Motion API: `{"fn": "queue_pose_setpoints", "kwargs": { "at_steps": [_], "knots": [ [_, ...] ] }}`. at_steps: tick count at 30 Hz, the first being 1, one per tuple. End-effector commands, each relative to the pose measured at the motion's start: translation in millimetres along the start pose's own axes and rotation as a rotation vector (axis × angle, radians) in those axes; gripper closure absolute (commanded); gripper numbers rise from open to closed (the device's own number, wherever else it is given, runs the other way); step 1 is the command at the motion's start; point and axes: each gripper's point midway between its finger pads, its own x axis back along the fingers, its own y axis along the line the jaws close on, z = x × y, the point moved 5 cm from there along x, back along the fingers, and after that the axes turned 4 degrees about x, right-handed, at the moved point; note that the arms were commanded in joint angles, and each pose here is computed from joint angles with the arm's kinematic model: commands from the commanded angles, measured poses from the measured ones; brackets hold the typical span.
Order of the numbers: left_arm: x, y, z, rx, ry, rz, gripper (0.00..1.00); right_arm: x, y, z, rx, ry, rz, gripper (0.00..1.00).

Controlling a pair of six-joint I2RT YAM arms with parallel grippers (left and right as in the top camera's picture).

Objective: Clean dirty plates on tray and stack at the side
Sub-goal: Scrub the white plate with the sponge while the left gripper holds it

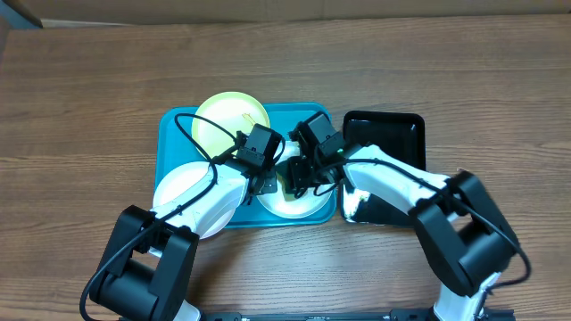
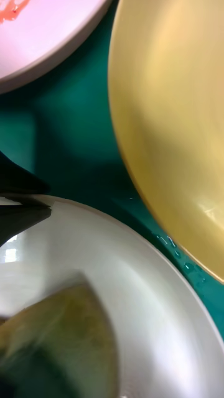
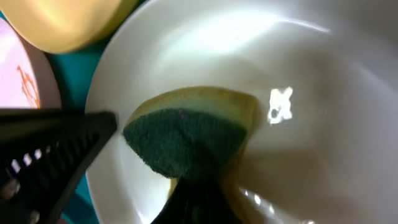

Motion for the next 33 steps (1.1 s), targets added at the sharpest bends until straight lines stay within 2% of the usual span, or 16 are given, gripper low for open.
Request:
{"fn": "queue_pose_setpoints", "kwargs": {
  "at_steps": [1,8,15,22,26,33],
  "knots": [
    [-20,6,21,-0.004,0.091,-0.033,0.96,29,-7,-12,-0.023,-0.068,0.043,0.96],
    [-20,6,21,-0.004,0.091,-0.032,0.96,26,-39,2,-0.066,-0.042,0.223,0.96],
    [-20,6,21,-0.004,0.091,-0.033,0.96,10,-55,23,-0.173,-0.035,0.251,0.96],
    [-20,6,21,-0.004,0.092,-0.033,0.96,-9,-49,43,-0.251,-0.04,0.152,0.96],
    [-20,6,21,-0.004,0.092,-0.033,0.96,-15,-21,40,-0.216,-0.035,0.015,0.96],
    [-20,6,22,-0.004,0.095,-0.035,0.96,-17,2,28,-0.182,-0.105,-0.061,0.96]
  ]
}}
